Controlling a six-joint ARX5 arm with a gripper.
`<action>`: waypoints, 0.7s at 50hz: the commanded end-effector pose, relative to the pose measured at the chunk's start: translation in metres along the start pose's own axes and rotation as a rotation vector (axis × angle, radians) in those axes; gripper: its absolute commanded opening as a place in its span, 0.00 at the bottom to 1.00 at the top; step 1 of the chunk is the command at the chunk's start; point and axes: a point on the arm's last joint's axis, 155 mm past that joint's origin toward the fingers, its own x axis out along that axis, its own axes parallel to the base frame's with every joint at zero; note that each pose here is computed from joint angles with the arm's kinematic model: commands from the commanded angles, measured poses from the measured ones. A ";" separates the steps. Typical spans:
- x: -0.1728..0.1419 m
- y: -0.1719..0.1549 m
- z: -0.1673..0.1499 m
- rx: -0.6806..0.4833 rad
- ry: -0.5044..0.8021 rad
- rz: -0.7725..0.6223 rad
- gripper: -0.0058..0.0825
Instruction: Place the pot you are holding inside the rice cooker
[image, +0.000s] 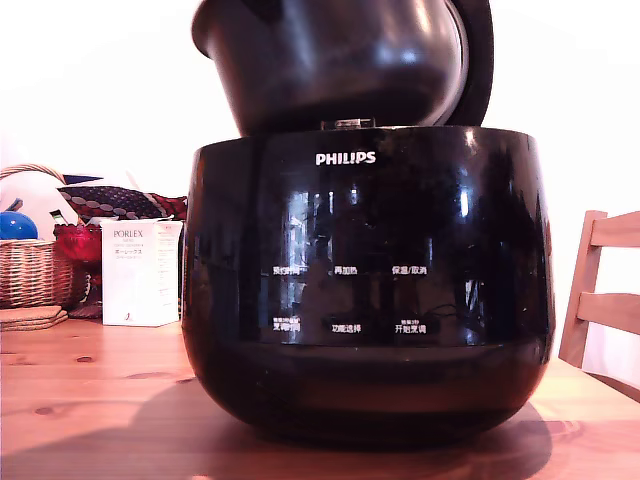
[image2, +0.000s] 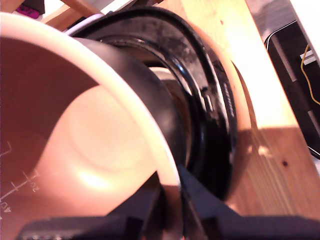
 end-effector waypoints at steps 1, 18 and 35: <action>-0.003 0.012 0.011 0.017 -0.034 0.040 0.04; 0.016 0.011 0.012 0.016 -0.026 0.000 0.04; 0.027 -0.002 0.003 0.028 0.018 -0.072 0.04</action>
